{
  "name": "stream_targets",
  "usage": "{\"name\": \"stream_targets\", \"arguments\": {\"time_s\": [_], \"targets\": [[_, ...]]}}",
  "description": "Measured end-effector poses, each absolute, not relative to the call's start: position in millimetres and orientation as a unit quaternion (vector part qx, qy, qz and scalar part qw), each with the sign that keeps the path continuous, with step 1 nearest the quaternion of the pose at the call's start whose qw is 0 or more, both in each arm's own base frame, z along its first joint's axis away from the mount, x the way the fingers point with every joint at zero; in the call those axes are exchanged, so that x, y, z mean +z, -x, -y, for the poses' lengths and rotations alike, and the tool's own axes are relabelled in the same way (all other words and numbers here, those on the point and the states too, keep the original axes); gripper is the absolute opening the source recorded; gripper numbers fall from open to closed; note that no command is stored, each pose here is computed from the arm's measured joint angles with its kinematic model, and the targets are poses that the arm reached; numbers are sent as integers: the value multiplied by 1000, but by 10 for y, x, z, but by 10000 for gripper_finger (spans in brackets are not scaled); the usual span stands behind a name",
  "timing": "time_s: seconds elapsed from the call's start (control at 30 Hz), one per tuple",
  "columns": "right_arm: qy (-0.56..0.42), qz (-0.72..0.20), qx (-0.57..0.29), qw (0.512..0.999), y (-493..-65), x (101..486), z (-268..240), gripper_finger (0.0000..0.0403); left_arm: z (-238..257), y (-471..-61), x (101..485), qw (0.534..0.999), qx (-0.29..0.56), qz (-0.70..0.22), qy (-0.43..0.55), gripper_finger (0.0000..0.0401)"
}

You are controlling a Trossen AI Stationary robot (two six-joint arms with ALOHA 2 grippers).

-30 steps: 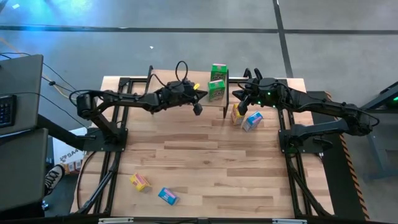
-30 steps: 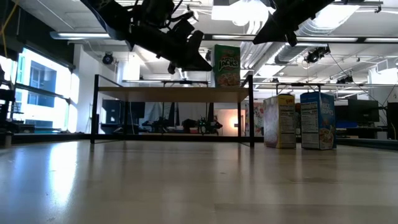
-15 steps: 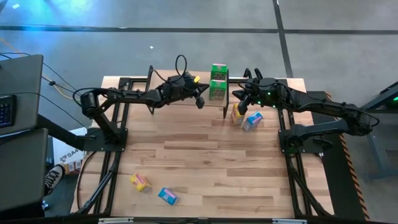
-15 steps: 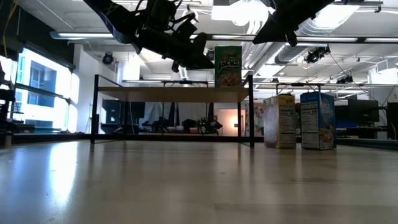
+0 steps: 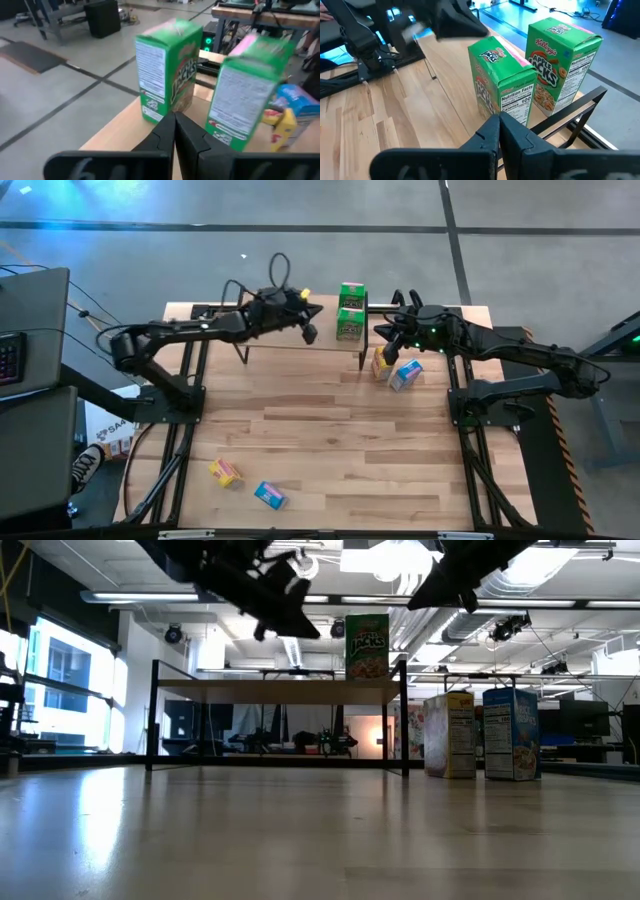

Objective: Stack cereal on shelf
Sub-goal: Put the top blue cereal box on the shelf

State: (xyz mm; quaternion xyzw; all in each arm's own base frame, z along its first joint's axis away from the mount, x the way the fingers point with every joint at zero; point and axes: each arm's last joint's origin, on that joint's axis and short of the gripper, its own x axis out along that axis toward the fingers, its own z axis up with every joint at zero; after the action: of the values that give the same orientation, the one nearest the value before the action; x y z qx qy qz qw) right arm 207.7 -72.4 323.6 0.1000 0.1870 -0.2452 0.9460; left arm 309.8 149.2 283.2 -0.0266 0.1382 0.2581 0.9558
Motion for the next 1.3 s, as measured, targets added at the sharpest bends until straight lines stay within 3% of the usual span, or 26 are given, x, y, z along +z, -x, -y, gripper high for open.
{"name": "stream_targets", "arguments": {"time_s": [0.23,0.53,0.9,1.03,1.3], "targets": [[-101,-192,-242,946,-1988,3266,696,0,-989,-2646,3226,977,188,-66,82,0],[-110,-175,-240,948,-1900,3331,665,0,-231,-2077,2970,987,93,8,129,0],[-145,-163,-245,945,-1901,3337,664,6,-126,-1937,2900,991,81,7,108,25],[-183,-202,-262,926,-1843,3320,649,56,-133,-1936,2899,991,95,8,99,46],[-197,-388,-271,859,-1484,3417,549,243,-142,-1934,2904,989,108,12,99,83]]}}
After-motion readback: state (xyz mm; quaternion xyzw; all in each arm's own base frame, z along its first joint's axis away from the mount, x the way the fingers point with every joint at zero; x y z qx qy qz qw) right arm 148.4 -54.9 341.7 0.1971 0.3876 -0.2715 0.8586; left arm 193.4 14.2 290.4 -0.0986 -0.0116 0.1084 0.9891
